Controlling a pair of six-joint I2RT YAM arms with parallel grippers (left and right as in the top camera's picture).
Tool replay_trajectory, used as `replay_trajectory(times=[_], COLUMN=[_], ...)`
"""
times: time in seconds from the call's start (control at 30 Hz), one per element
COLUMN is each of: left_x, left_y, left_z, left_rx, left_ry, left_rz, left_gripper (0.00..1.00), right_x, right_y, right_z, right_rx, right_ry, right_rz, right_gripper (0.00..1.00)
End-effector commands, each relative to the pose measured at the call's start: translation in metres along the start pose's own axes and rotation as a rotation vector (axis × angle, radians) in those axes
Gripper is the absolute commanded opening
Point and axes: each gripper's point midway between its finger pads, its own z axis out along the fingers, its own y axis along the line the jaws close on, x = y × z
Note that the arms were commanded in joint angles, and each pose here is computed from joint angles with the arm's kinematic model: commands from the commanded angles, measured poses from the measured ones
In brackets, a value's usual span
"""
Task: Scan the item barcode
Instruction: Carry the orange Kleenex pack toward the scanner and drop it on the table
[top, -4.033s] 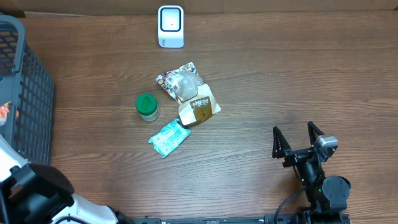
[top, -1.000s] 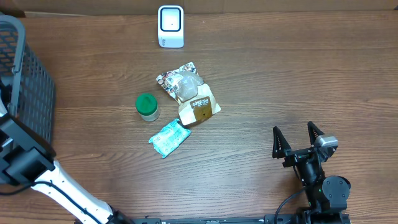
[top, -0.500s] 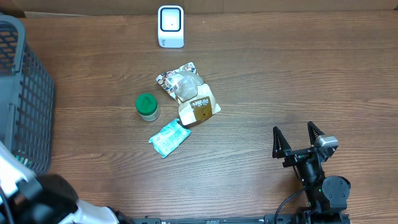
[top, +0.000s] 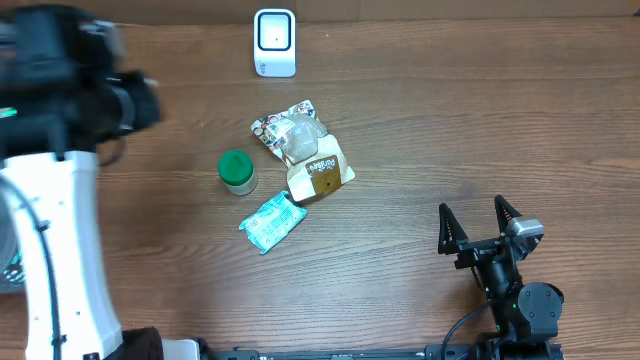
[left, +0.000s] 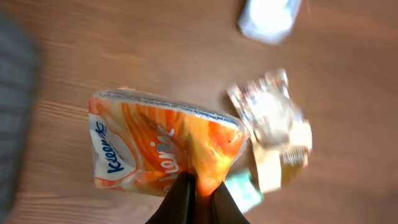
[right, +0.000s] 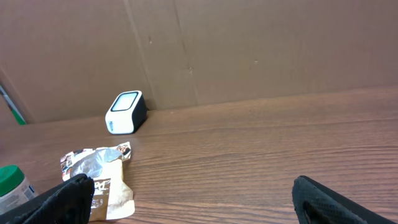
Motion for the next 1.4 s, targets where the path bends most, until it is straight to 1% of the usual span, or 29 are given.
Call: replay_trajectory(times=[0.0,0.17,0.23,0.3,0.33,0.43,0.6,0.7,0.73,0.77,0.87,0.93,1.0,1.07,1.1,1.13,1.27,1.37], left_x=[0.041,0.101,0.125,0.141,0.156,0.179,0.204,0.224,0.237,0.243,0.254,0.260,0.267,0.267,0.265,0.263,0.250,0.233], left_y=[-0.043,-0.097,-0.110,-0.118,-0.127,-0.143,-0.171,-0.187,-0.194,-0.194,-0.190,-0.187,-0.188,-0.188,-0.188,-0.188,-0.194,-0.204], left_z=[0.035,0.077,0.095,0.105,0.113,0.122,0.132,0.137,0.143,0.147,0.162,0.174,0.183,0.184,0.184,0.183,0.180,0.170], left_rx=[0.037,0.093,0.078,0.065,0.077,0.105,0.163,0.193,0.196,0.183,0.125,0.098,0.102,0.101,0.104,0.107,0.119,0.133], left_ry=[0.125,0.228,0.243,0.250,0.260,0.264,0.244,0.247,0.262,0.269,0.287,0.307,0.339,0.347,0.345,0.342,0.307,0.277], left_rz=[0.146,0.284,0.318,0.332,0.341,0.380,0.428,0.485,0.520,0.534,0.567,0.571,0.572,0.568,0.565,0.563,0.567,0.581], left_gripper=[0.04,0.04,0.04,0.04,0.04,0.04,0.04,0.04,0.04,0.04,0.05,0.09,0.18,0.34,0.39,0.41,0.44,0.45], right_x=[0.002,0.002,0.002,0.002,0.002,0.002,0.002,0.002,0.002,0.002,0.002,0.002,0.002,0.002,0.002,0.002,0.002,0.002], right_y=[-0.001,-0.001,-0.001,-0.001,-0.001,-0.001,-0.001,-0.001,-0.001,-0.001,-0.001,-0.001,-0.001,-0.001,-0.001,-0.001,-0.001,-0.001], right_z=[0.000,0.000,0.000,0.000,0.000,0.000,0.000,0.000,0.000,0.000,0.000,0.000,0.000,0.000,0.000,0.000,0.000,0.000], right_rx=[0.002,0.002,0.002,0.002,0.002,0.002,0.002,0.002,0.002,0.002,0.002,0.002,0.002,0.002,0.002,0.002,0.002,0.002], right_ry=[-0.004,-0.004,-0.004,-0.004,-0.004,-0.004,-0.004,-0.004,-0.004,-0.004,-0.004,-0.004,-0.004,-0.004,-0.004,-0.004,-0.004,-0.004], right_rz=[-0.001,-0.002,-0.001,-0.001,-0.001,-0.001,-0.001,-0.001,-0.001,-0.001,-0.002,-0.001,-0.001,-0.001,-0.002,-0.001,-0.001,-0.001], right_gripper=[1.00,1.00,1.00,1.00,1.00,1.00,1.00,1.00,1.00,1.00,1.00,1.00,1.00,1.00,1.00,1.00,1.00,1.00])
